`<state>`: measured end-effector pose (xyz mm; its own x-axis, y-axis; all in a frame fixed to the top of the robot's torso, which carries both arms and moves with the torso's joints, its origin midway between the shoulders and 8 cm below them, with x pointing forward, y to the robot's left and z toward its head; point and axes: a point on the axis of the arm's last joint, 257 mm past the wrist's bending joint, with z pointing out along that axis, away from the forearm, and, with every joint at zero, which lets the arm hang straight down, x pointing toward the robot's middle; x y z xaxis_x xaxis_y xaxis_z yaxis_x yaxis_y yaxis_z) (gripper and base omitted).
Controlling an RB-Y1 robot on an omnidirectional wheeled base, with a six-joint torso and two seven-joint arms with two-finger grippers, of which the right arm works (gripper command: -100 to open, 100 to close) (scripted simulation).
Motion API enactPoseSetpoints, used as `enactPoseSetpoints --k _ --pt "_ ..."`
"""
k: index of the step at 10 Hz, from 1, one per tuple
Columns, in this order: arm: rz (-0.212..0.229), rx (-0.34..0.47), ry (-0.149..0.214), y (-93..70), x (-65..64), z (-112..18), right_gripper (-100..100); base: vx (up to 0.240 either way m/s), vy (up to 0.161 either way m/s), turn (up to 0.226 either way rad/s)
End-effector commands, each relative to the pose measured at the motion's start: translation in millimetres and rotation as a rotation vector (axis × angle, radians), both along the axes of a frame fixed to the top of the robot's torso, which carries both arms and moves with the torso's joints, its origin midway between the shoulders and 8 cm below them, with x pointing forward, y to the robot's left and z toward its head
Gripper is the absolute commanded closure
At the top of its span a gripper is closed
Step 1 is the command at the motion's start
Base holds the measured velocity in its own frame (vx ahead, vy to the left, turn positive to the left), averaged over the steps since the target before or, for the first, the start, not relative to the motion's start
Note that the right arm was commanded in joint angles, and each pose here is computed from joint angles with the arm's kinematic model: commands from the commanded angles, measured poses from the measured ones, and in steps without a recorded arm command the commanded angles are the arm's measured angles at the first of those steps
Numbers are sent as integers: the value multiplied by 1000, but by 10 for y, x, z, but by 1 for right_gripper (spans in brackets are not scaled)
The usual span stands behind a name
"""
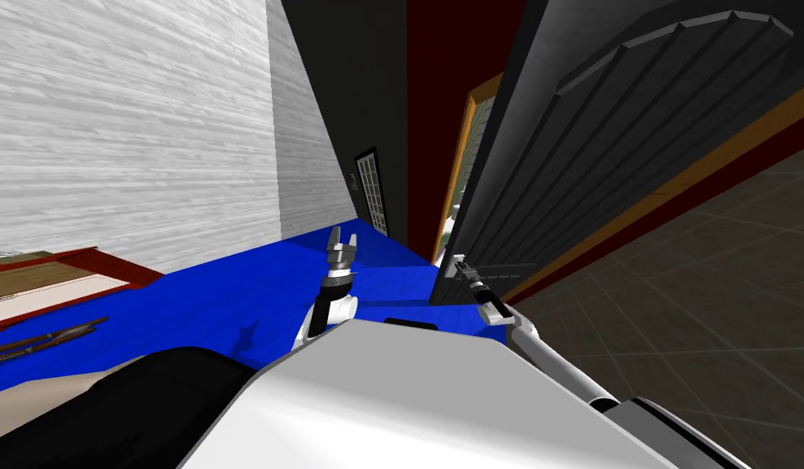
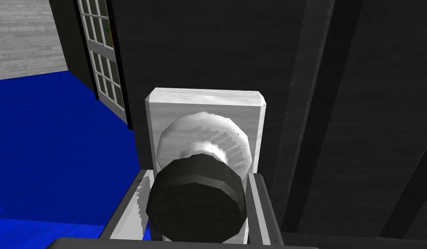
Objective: Pull the door open
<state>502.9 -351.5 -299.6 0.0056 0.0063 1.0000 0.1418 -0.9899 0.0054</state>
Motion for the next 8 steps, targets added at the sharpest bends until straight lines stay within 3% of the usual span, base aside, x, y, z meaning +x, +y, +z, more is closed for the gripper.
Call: enactPoseSetpoints --k 1,8 --pt "30 -2 -14 20 -57 36 100 8 17 -109" --pt "226 -6 -32 212 -492 74 100 5 4 -119"
